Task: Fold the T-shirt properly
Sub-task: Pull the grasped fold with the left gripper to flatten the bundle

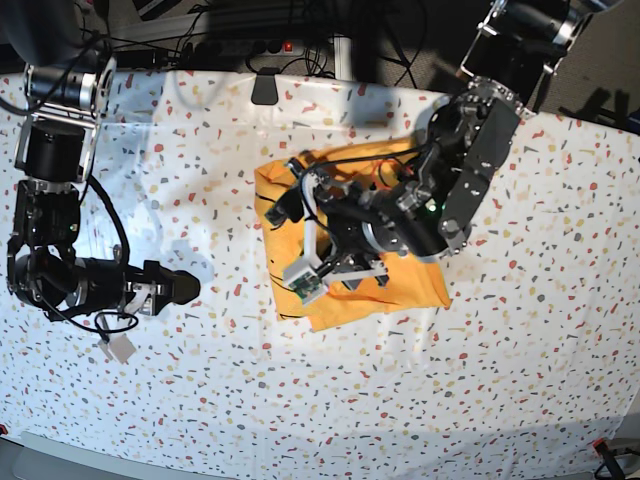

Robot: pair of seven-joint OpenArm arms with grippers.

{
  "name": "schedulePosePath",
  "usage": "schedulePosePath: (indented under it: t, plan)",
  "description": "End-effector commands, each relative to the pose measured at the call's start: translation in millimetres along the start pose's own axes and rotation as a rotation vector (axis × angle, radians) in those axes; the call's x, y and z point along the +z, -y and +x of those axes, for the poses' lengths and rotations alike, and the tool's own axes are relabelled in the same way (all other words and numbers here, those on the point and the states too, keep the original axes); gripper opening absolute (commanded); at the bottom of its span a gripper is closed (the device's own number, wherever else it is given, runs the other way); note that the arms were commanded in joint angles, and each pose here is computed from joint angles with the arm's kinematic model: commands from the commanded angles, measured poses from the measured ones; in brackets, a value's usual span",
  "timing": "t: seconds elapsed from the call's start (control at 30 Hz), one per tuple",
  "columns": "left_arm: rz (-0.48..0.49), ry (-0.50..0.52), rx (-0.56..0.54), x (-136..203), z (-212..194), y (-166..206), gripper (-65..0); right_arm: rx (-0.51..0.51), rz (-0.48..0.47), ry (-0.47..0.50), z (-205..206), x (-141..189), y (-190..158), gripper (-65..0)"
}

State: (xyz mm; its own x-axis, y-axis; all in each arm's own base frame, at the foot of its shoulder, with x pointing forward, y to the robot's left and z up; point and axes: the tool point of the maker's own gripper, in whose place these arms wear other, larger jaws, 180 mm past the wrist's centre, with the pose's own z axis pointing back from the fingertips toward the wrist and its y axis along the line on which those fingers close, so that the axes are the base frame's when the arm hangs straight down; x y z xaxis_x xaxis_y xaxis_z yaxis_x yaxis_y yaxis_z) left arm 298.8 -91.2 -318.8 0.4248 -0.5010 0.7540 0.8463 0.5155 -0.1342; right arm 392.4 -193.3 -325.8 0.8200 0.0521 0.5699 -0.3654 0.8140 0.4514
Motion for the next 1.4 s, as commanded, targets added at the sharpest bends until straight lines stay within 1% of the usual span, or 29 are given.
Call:
schedulePosePath:
  t: [0.0, 0.07, 0.1, 0.2, 0.3, 0.4, 0.5, 0.53, 0.6, 0.77, 0.97, 1.0, 1.1, 1.13, 1.37]
  plan:
    - [-0.008, 0.056, -0.016, 5.2, 19.2, 0.2, -25.1, 0.031, 0.001, 0.066, 24.3, 11.9, -2.3, -39.2]
    - [0.001, 0.057, -0.022, 5.9, 20.8, -2.3, -25.1, 0.031, 0.001, 0.066, 24.2, 11.9, -2.3, -39.2]
    - [0.02, 0.054, -0.036, 6.7, 22.4, -6.7, -25.1, 0.031, 0.0, 0.066, 24.2, 12.1, -2.1, -39.2]
    - [0.114, 0.011, -0.102, 12.8, 28.5, -29.2, -25.1, 0.031, 0.001, 0.065, 24.0, 11.9, -2.2, -39.2]
    - [0.223, -0.038, -0.177, 26.4, 41.5, -54.0, -25.1, 0.031, 0.0, 0.065, 24.0, 12.0, -2.0, -39.2]
    - [0.356, -0.012, -0.236, 42.6, 60.8, -83.2, -25.1, 0.031, 0.001, 0.065, 23.9, 11.9, -2.2, -39.2]
    - [0.491, 0.025, -0.224, 58.5, 64.9, -112.2, -25.1, 0.031, -0.002, 0.063, 23.5, 12.0, -1.6, -39.2]
    - [0.513, 0.027, -0.204, 61.1, 60.7, -117.7, -25.1, 0.031, -0.002, 0.063, 23.6, 12.0, -1.6, -39.2]
    - [0.519, 0.012, -0.173, 62.2, 47.9, -121.3, -25.2, 0.031, -0.002, 0.063, 23.6, 11.8, -1.8, -39.2]
    - [0.471, -0.029, -0.113, 51.2, 15.4, -109.0, -25.5, 0.031, 0.002, 0.065, 23.9, 11.7, -2.4, -39.2]
    - [0.422, 0.01, -0.085, 37.3, -5.8, -88.7, -25.5, 0.031, 0.001, 0.06, 23.0, 11.7, -2.2, -39.2]
    - [0.442, 0.008, -0.089, 38.1, -7.6, -91.2, -25.5, 0.031, 0.001, 0.06, 23.1, 11.8, -2.2, -39.2]
    - [0.553, 0.005, -0.082, 46.2, -8.1, -110.7, -25.5, 0.031, 0.001, 0.061, 23.1, 11.8, -2.2, -39.2]
    - [0.568, 0.0, -0.076, 46.8, -9.6, -114.6, -25.5, 0.031, 0.001, 0.061, 23.2, 11.8, -2.3, -39.2]
    - [0.528, -0.078, 0.0, 29.9, -39.8, -120.5, -25.5, 0.031, 0.001, 0.061, 23.2, 11.8, -2.3, -39.2]
